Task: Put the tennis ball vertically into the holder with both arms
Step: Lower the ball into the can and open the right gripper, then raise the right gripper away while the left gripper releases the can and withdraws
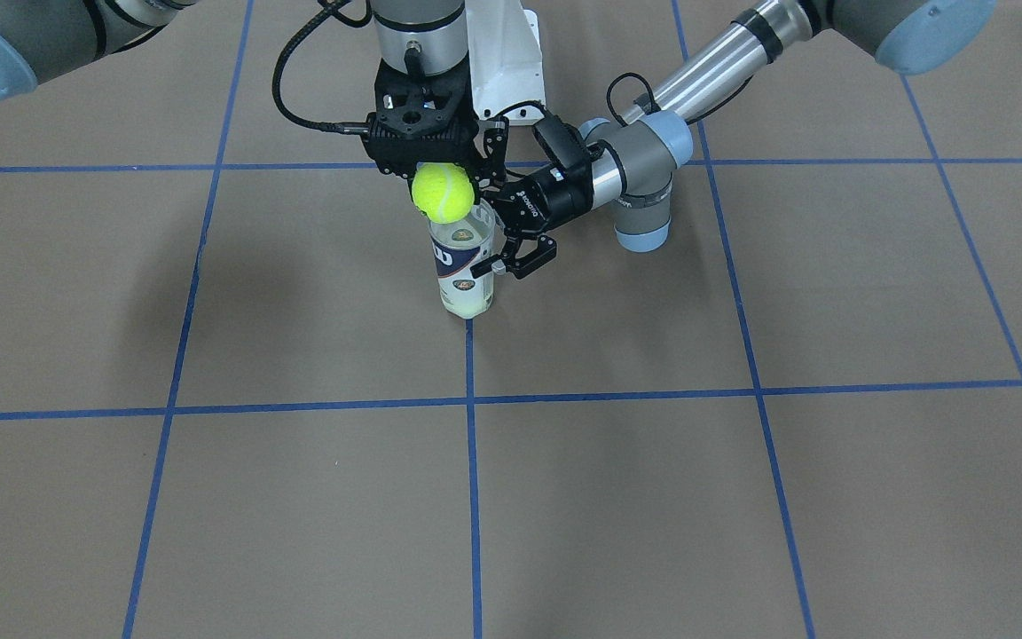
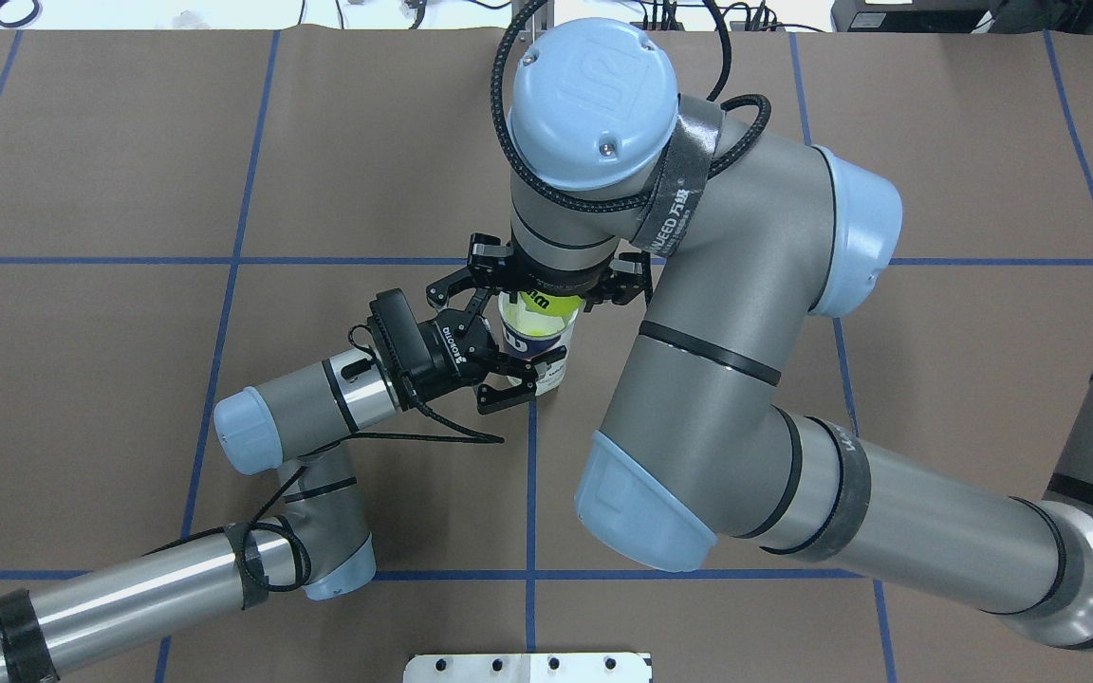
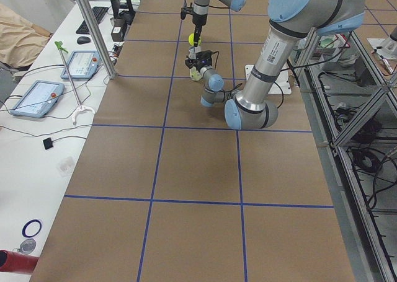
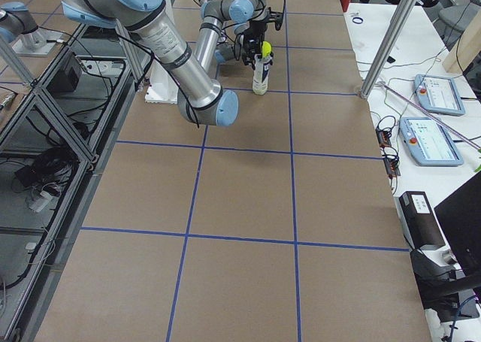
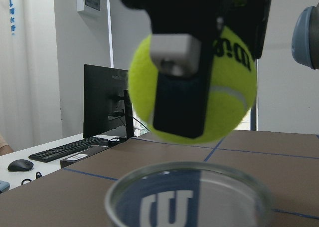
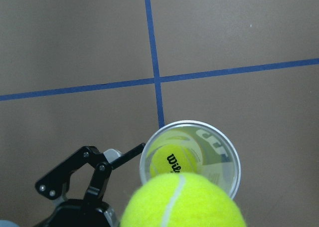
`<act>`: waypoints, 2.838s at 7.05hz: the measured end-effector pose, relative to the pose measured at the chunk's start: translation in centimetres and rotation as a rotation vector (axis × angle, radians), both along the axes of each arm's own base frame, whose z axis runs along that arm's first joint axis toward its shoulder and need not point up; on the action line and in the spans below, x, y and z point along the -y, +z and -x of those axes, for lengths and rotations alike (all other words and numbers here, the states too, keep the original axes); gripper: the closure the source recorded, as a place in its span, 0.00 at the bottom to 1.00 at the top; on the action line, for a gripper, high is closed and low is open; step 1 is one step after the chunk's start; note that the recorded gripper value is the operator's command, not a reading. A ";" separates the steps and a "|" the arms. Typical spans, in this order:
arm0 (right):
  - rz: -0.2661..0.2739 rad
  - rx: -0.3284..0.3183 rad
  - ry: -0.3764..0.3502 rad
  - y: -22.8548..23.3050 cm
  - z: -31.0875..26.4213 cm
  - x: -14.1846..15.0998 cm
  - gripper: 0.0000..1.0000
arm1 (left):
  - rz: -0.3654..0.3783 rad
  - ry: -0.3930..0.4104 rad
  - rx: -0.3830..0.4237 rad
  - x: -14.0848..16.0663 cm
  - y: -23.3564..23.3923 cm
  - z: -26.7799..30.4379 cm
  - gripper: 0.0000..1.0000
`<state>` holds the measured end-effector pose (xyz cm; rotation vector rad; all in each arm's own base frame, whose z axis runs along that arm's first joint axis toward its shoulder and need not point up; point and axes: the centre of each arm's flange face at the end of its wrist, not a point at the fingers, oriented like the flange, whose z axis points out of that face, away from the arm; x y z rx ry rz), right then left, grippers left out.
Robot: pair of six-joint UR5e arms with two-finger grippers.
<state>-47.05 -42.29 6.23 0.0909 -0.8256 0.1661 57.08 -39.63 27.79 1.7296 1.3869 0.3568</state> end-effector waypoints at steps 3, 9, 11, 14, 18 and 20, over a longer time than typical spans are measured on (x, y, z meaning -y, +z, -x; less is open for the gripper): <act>-0.007 0.002 0.003 -0.2 0.0 -0.1 0.01 | 0.000 0.000 0.000 0.0 0.0 0.0 0.02; -0.015 0.011 -0.005 -0.6 0.0 -0.6 0.01 | 0.001 -0.001 0.002 0.0 0.2 0.1 0.02; -0.028 0.028 -0.008 -1.2 -0.9 -0.7 0.01 | 0.001 -0.003 -0.001 0.1 0.1 0.2 0.02; -0.052 0.033 -0.026 0.1 -6.2 3.8 0.01 | -0.012 -0.014 -0.029 0.2 -0.4 2.0 0.02; -0.116 -0.023 -0.075 5.8 -14.4 10.4 0.01 | -0.037 -0.018 -0.101 -0.9 -1.7 5.9 0.02; -0.145 -0.087 -0.107 10.6 -19.6 14.7 0.01 | -0.045 -0.036 -0.123 -0.6 -1.8 8.3 0.02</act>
